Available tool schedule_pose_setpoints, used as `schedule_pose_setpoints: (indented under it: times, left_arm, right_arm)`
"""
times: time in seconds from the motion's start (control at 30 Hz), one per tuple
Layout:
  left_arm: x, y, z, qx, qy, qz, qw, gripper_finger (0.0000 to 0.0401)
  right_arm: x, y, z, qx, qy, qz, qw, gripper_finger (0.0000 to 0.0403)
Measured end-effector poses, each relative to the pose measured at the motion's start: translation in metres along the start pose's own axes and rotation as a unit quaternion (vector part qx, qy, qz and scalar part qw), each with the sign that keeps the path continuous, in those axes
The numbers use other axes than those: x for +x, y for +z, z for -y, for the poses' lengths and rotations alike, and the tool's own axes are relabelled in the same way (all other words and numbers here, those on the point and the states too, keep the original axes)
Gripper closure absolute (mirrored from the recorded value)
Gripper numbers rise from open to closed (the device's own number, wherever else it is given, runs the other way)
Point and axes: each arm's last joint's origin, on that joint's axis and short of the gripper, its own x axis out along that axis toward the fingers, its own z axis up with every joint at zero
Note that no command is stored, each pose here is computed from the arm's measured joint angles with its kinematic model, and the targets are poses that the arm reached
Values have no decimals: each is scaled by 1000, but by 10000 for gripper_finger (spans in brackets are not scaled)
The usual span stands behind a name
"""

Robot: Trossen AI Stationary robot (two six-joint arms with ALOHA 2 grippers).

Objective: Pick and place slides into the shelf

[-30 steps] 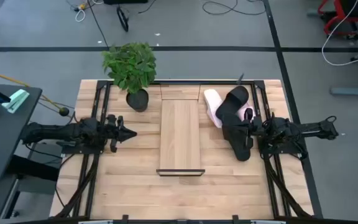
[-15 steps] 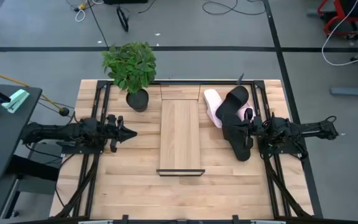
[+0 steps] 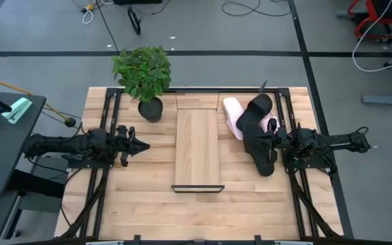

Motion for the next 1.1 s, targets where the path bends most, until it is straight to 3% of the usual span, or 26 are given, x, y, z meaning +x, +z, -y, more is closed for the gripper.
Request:
schedule_pose_setpoints:
  times: [1.1]
  left_arm:
    - [0,0,0,0,0,0,1000,368]
  right_arm:
    - [0,0,0,0,0,0,1000,389]
